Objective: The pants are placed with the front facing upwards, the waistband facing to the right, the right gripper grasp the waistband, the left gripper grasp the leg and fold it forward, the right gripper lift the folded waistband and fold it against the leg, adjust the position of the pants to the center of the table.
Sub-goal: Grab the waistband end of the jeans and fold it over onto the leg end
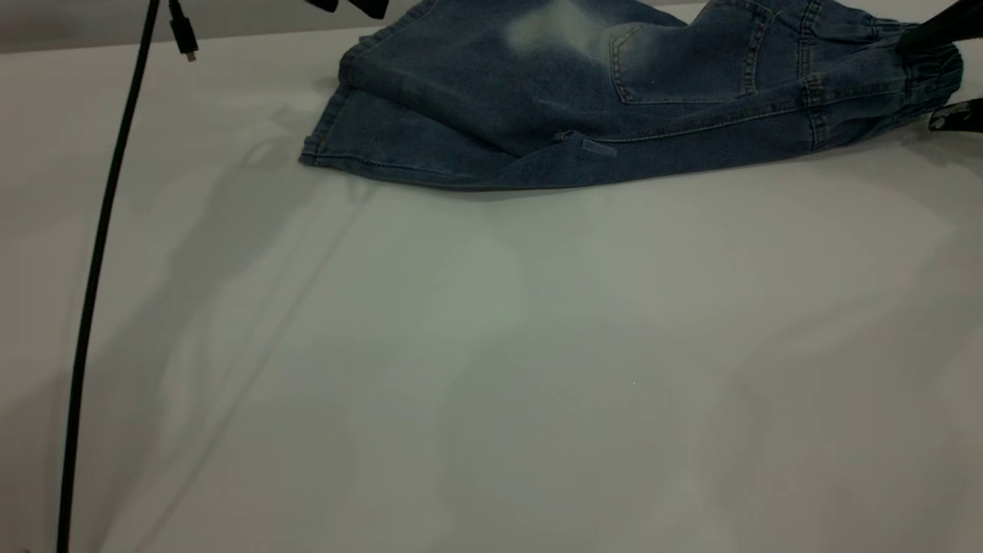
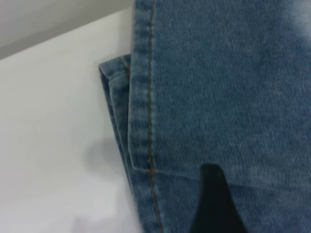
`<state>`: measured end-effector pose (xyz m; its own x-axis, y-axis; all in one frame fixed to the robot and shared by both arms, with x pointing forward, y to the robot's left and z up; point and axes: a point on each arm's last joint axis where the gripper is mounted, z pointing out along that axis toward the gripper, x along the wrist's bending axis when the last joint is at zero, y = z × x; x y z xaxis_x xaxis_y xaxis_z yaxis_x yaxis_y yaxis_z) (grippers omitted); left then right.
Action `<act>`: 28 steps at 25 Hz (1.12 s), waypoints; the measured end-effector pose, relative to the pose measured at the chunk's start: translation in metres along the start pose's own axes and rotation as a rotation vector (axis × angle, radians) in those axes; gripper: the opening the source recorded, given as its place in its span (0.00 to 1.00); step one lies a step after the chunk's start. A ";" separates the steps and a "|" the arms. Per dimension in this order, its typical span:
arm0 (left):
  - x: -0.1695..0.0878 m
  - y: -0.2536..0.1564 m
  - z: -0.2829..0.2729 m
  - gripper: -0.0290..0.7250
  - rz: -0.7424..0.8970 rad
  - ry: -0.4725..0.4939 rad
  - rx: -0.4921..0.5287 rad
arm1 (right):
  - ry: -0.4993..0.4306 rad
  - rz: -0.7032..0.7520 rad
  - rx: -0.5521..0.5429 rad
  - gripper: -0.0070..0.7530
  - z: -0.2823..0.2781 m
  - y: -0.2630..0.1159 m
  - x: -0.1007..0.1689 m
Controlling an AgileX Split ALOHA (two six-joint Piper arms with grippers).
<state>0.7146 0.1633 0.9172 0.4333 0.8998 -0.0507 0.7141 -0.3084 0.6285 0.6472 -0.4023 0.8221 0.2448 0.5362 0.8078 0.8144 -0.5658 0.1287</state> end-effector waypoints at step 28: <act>-0.098 0.047 -0.019 0.59 0.175 -0.168 -0.032 | 0.031 0.004 0.019 0.61 0.012 0.009 -0.009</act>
<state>0.6951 0.0671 0.9662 0.6360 0.7689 -0.0657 0.6037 -0.4427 0.6630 0.6586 -0.4052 0.8091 0.2323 0.5137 0.8259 0.8235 -0.5558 0.1141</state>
